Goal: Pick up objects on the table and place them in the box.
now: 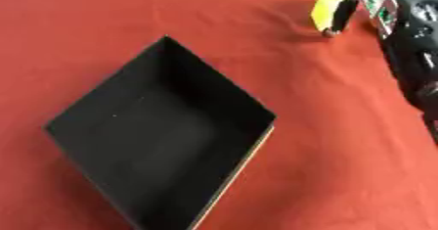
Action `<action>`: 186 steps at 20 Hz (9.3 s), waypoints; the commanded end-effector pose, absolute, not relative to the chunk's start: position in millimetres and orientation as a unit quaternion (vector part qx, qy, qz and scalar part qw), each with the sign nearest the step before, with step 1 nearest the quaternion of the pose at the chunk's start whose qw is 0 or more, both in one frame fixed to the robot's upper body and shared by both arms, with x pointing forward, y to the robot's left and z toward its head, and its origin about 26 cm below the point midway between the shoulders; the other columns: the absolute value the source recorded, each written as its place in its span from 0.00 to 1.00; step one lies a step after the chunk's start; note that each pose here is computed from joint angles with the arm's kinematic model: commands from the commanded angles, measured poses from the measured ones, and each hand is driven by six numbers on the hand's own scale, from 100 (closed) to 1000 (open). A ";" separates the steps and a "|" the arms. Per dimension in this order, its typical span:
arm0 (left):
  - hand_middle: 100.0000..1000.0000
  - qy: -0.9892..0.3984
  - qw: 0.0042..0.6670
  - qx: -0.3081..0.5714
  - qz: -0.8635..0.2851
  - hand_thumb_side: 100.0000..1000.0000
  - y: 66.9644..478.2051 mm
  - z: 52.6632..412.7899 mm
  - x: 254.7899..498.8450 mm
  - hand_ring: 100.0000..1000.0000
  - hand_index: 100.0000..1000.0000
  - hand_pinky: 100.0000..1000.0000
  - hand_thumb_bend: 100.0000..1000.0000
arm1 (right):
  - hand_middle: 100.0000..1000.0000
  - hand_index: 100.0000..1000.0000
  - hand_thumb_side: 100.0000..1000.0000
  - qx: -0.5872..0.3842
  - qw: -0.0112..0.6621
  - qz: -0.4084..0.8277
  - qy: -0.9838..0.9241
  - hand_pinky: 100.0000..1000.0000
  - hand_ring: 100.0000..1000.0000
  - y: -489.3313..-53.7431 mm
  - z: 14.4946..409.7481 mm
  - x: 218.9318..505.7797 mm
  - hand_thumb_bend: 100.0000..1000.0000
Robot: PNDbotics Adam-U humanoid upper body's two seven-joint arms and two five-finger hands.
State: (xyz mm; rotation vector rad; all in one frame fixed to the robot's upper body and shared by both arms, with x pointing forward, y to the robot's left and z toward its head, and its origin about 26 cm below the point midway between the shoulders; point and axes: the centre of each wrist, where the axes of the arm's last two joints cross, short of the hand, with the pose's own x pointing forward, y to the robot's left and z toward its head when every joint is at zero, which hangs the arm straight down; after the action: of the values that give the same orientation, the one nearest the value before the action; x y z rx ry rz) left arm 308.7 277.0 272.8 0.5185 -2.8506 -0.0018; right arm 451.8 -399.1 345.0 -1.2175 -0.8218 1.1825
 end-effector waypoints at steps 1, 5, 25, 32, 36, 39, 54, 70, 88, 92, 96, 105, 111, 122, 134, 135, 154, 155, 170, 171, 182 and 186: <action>0.66 -0.977 0.105 0.184 -0.018 0.71 280.2 282.4 304.6 0.76 0.80 0.51 0.01 | 0.79 0.86 0.00 -0.538 0.577 0.491 -0.370 0.96 0.91 -401.2 366.9 444.3 0.18; 0.66 -0.977 0.106 0.185 -0.019 0.71 280.4 281.9 304.5 0.76 0.80 0.51 0.01 | 0.69 0.78 0.00 -0.542 0.578 0.483 -0.372 0.91 0.80 -400.4 370.6 443.3 0.17; 0.65 -0.975 0.115 0.187 -0.019 0.69 282.0 278.4 304.3 0.76 0.80 0.51 0.02 | 0.25 0.31 0.00 -0.569 0.516 0.472 -0.432 0.58 0.51 -377.8 379.7 433.2 0.11; 0.65 -0.974 0.121 0.190 -0.016 0.68 283.5 274.5 304.0 0.75 0.80 0.51 0.03 | 0.25 0.31 0.00 -0.541 0.425 0.552 -0.472 0.56 0.50 -338.2 402.5 380.2 0.10; 0.66 -0.974 0.123 0.190 -0.014 0.68 283.4 273.0 304.1 0.76 0.80 0.52 0.04 | 0.26 0.31 0.00 -0.514 0.349 0.608 -0.494 0.54 0.49 -303.0 405.0 333.5 0.10; 0.65 -0.975 0.123 0.187 -0.014 0.67 282.1 273.5 304.3 0.76 0.80 0.52 0.04 | 0.26 0.31 0.00 -0.491 0.299 0.641 -0.509 0.54 0.49 -278.7 402.3 297.4 0.11; 0.65 -0.976 0.128 0.178 -0.011 0.67 279.3 270.5 305.0 0.76 0.80 0.52 0.04 | 0.28 0.32 0.00 -0.397 0.093 0.732 -0.547 0.54 0.49 -225.1 400.8 274.4 0.15; 0.65 -0.977 0.137 0.163 -0.007 0.69 274.6 267.4 305.8 0.76 0.80 0.52 0.04 | 0.31 0.34 0.00 -0.329 0.023 0.791 -0.516 0.46 0.46 -154.2 379.0 275.5 0.11; 0.66 -0.977 0.143 0.159 -0.007 0.70 273.3 265.2 306.0 0.76 0.80 0.52 0.04 | 0.33 0.35 0.00 -0.296 0.041 0.820 -0.489 0.40 0.45 -118.4 318.7 279.8 0.12; 0.66 -0.977 0.144 0.157 -0.007 0.70 272.5 265.1 306.2 0.76 0.80 0.52 0.03 | 0.33 0.36 0.00 -0.311 0.052 0.822 -0.474 0.41 0.45 -122.6 305.5 282.7 0.10; 0.66 -0.977 0.146 0.156 -0.007 0.71 272.1 264.8 306.3 0.76 0.80 0.51 0.03 | 0.35 0.39 0.00 -0.309 0.067 0.827 -0.465 0.43 0.46 -126.1 292.3 284.7 0.05; 0.66 -0.977 0.148 0.154 -0.008 0.71 271.2 264.3 306.4 0.77 0.80 0.51 0.03 | 0.86 0.87 0.09 -0.295 0.043 0.841 -0.453 0.80 0.90 -127.5 282.8 285.3 0.39; 0.66 -0.977 0.150 0.153 -0.009 0.71 271.1 263.8 306.4 0.77 0.80 0.51 0.03 | 0.86 0.89 0.17 -0.323 0.023 0.837 -0.441 0.82 0.92 -132.4 288.3 286.9 0.44; 0.66 -0.975 0.155 0.157 -0.008 0.70 272.6 261.1 306.0 0.77 0.79 0.51 0.03 | 0.82 0.88 0.08 -0.351 0.059 0.782 -0.511 0.80 0.88 -152.5 338.1 288.0 0.40; 0.66 -0.974 0.152 0.169 -0.008 0.70 277.0 261.7 305.2 0.77 0.79 0.51 0.02 | 0.83 0.90 0.09 -0.504 0.189 0.660 -0.524 0.81 0.89 -249.0 369.7 287.4 0.41; 0.66 -0.974 0.151 0.170 -0.008 0.70 277.4 261.8 305.2 0.77 0.79 0.51 0.02 | 0.83 0.90 0.10 -0.520 0.203 0.650 -0.515 0.81 0.89 -258.1 370.4 286.3 0.42; 0.66 -0.973 0.148 0.175 -0.010 0.70 278.2 263.3 305.0 0.77 0.79 0.51 0.02 | 0.83 0.90 0.07 -0.613 0.475 0.471 -0.420 0.83 0.90 -372.8 353.7 334.1 0.43; 0.66 -0.973 0.148 0.175 -0.010 0.70 278.3 263.3 305.0 0.77 0.79 0.51 0.02 | 0.83 0.90 0.07 -0.614 0.485 0.463 -0.416 0.83 0.90 -376.5 353.9 337.6 0.43; 0.67 -0.973 0.150 0.177 -0.013 0.70 279.1 262.7 304.8 0.77 0.79 0.51 0.01 | 0.86 0.91 0.08 -0.605 0.590 0.409 -0.344 0.86 0.94 -434.1 344.9 387.2 0.43; 0.67 -0.973 0.150 0.177 -0.013 0.70 279.2 262.7 304.8 0.77 0.79 0.51 0.01 | 0.86 0.91 0.08 -0.606 0.594 0.405 -0.340 0.86 0.94 -437.1 344.5 388.9 0.43; 0.67 -0.972 0.152 0.178 -0.015 0.71 279.5 262.4 304.7 0.77 0.79 0.51 0.00 | 0.86 0.91 0.06 -0.608 0.633 0.352 -0.326 0.86 0.94 -463.3 334.9 399.5 0.43; 0.67 -0.972 0.151 0.177 -0.016 0.70 278.7 263.6 304.9 0.78 0.79 0.51 0.00 | 0.85 0.91 0.00 -0.610 0.639 0.330 -0.333 0.86 0.94 -464.8 334.3 405.6 0.36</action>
State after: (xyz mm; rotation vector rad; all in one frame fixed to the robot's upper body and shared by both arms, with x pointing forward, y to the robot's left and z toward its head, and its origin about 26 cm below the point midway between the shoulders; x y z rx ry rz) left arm 308.4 275.0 253.9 0.4839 -2.7648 -0.0184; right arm 410.9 -457.4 319.5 -1.3533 -0.7488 0.7973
